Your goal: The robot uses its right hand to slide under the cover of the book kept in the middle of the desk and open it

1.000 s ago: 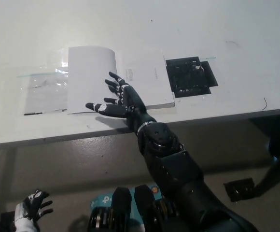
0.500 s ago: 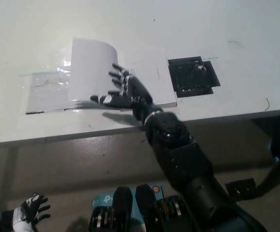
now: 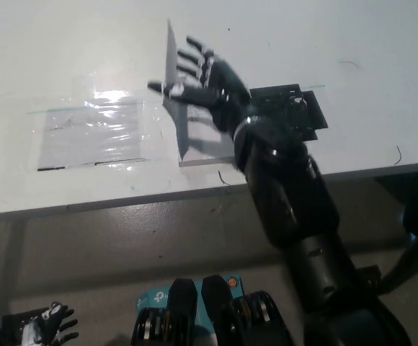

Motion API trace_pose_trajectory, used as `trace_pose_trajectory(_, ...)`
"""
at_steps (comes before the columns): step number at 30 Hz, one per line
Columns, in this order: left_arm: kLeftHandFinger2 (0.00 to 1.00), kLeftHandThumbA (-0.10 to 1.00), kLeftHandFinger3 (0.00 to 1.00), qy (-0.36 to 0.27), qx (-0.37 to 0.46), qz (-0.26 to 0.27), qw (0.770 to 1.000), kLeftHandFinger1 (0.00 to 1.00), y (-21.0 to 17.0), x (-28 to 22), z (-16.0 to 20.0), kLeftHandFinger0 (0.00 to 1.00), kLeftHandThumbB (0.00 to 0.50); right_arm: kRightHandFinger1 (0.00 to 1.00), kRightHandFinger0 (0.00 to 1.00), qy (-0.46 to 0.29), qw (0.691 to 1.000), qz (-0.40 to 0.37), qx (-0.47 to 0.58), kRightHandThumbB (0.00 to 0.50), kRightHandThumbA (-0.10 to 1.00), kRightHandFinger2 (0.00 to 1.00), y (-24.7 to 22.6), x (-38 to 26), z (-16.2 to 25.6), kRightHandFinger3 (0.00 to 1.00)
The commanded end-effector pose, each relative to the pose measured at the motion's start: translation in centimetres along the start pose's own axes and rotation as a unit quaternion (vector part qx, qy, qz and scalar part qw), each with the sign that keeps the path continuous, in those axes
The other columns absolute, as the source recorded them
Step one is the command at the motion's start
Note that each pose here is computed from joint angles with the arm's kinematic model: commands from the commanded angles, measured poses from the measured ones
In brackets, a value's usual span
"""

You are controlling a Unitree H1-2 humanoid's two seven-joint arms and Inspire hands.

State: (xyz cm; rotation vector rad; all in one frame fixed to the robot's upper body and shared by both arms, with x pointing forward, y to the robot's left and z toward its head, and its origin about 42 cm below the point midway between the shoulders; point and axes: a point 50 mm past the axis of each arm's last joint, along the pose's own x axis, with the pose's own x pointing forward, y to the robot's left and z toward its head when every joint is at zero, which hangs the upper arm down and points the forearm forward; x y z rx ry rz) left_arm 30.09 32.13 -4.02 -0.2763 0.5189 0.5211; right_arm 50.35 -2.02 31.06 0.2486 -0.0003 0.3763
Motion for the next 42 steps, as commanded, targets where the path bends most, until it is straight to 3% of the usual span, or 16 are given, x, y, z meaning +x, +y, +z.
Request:
trace_pose_trajectory(1, 0.50, 0.87, 0.48, -0.021, -0.004, 0.012, 1.000, 0.46, 1.0, 0.2, 0.4, 0.37, 0.242, 0.87, 0.72, -0.055, 0.998, 0.029, 0.033, 0.292, 1.00, 0.89, 1.8, 0.3, 6.1, 1.00)
trace_pose_trajectory(5, 0.50, 0.86, 0.46, -0.019, -0.007, 0.018, 1.000, 0.45, 1.5, 0.3, 0.1, 0.38, 0.255, 0.89, 0.73, -0.070, 0.996, 0.016, 0.058, 0.311, 1.00, 0.88, 0.3, -0.6, 7.3, 1.00)
trace_pose_trajectory(7, 0.45, 0.87, 0.44, -0.020, -0.006, 0.017, 1.000, 0.42, 1.6, 0.3, -0.2, 0.38, 0.264, 0.90, 0.72, -0.080, 0.994, 0.007, 0.068, 0.305, 1.00, 0.89, -1.0, -1.3, 7.9, 1.00)
trace_pose_trajectory(11, 0.48, 0.87, 0.43, -0.019, -0.008, 0.018, 1.000, 0.44, 1.8, 0.2, -0.7, 0.39, 0.249, 0.89, 0.71, -0.093, 0.992, -0.012, 0.085, 0.289, 1.00, 0.89, -3.0, -2.4, 8.8, 1.00)
trace_pose_trajectory(17, 0.50, 0.85, 0.41, -0.020, -0.004, 0.031, 0.999, 0.43, 2.0, 0.0, -0.8, 0.35, 0.235, 0.93, 0.76, -0.136, 0.982, -0.036, 0.123, 0.244, 1.00, 0.92, -8.0, -5.4, 9.6, 1.00)
trace_pose_trajectory(20, 0.48, 0.84, 0.44, -0.025, -0.007, 0.033, 0.999, 0.40, 2.1, 0.0, -0.9, 0.33, 0.252, 0.97, 0.84, -0.160, 0.973, -0.050, 0.158, 0.236, 1.00, 0.96, -10.6, -7.8, 9.3, 1.00)
trace_pose_trajectory(28, 0.52, 0.88, 0.52, -0.025, -0.007, 0.028, 0.999, 0.46, 2.3, -0.1, -1.0, 0.38, 0.250, 1.00, 0.91, -0.192, 0.955, -0.085, 0.211, 0.245, 1.00, 1.00, -14.2, -14.0, 6.5, 1.00)
trace_pose_trajectory(34, 0.53, 0.87, 0.49, -0.023, -0.017, 0.028, 0.999, 0.45, 2.2, 0.0, -1.0, 0.38, 0.239, 0.99, 0.87, -0.201, 0.937, -0.126, 0.256, 0.237, 1.00, 0.95, -16.8, -18.3, 3.7, 1.00)
trace_pose_trajectory(35, 0.50, 0.87, 0.46, -0.021, -0.012, 0.035, 0.999, 0.43, 2.3, -0.1, -1.0, 0.34, 0.252, 0.99, 0.88, -0.201, 0.936, -0.126, 0.260, 0.230, 1.00, 0.96, -17.2, -19.0, 3.2, 1.00)
trace_pose_trajectory(36, 0.50, 0.88, 0.47, -0.020, -0.011, 0.034, 0.999, 0.44, 2.3, -0.1, -1.0, 0.35, 0.243, 1.00, 0.90, -0.201, 0.936, -0.129, 0.260, 0.245, 1.00, 0.98, -17.6, -19.7, 2.7, 1.00)
trace_pose_trajectory(40, 0.50, 0.86, 0.50, -0.020, -0.017, 0.033, 0.999, 0.43, 2.3, 0.1, -1.1, 0.35, 0.231, 1.00, 1.00, -0.210, 0.925, -0.166, 0.268, 0.219, 1.00, 1.00, -19.5, -22.7, 0.5, 1.00)
trace_pose_trajectory(42, 0.52, 0.88, 0.51, -0.021, -0.014, 0.029, 0.999, 0.44, 2.3, 0.0, -1.2, 0.35, 0.223, 1.00, 1.00, -0.215, 0.919, -0.178, 0.277, 0.212, 1.00, 1.00, -20.0, -23.4, -0.1, 1.00)
